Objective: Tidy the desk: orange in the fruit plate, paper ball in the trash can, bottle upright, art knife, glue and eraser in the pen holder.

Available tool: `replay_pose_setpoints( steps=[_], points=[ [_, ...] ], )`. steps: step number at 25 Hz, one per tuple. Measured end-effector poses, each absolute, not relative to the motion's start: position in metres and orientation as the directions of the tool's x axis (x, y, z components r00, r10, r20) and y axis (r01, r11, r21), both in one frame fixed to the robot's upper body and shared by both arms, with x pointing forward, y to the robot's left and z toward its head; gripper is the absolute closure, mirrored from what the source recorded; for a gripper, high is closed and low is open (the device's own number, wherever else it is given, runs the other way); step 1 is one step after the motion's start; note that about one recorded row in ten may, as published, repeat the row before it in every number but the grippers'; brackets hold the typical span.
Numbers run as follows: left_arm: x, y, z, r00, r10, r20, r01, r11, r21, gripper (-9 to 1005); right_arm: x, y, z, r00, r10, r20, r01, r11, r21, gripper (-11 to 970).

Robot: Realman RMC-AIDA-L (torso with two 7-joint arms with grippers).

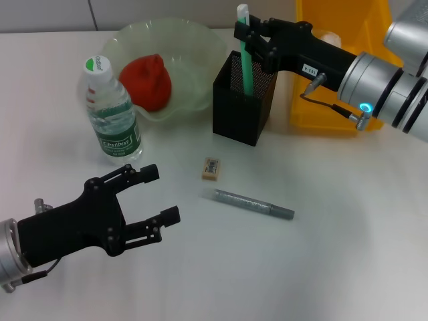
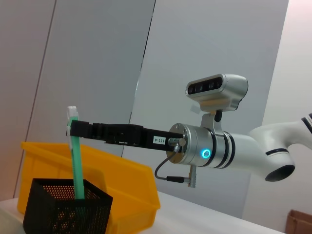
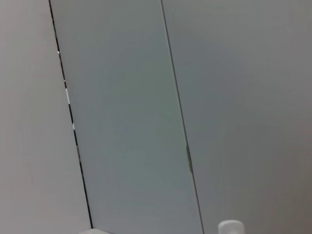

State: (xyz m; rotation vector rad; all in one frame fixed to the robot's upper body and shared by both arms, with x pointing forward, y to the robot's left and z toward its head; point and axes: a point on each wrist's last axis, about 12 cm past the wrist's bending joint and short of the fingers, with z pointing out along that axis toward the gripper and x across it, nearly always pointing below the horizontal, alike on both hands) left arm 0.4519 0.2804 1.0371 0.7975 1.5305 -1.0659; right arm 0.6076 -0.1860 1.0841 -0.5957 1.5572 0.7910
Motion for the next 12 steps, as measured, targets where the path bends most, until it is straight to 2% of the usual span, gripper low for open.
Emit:
replay_pose_setpoints(
  steps=[9, 12],
  points=[
    [0.4514, 0.2806, 1.0371, -0.219, -0.045, -0.975, 0.899, 0.378, -0.219, 155, 0.6075, -0.1869, 1.0831, -0.126, 0.053, -0.991, -0.757, 0.640, 0.130, 776],
    [0.4515, 0.2807, 1.0372, -0.218, -0.044, -0.975, 0.900, 0.378, -0.218, 155, 0.6077, -0.1870, 1.0832, -0.126, 0.055, -0.990, -0.756, 0.642, 0.132, 686]
  ],
)
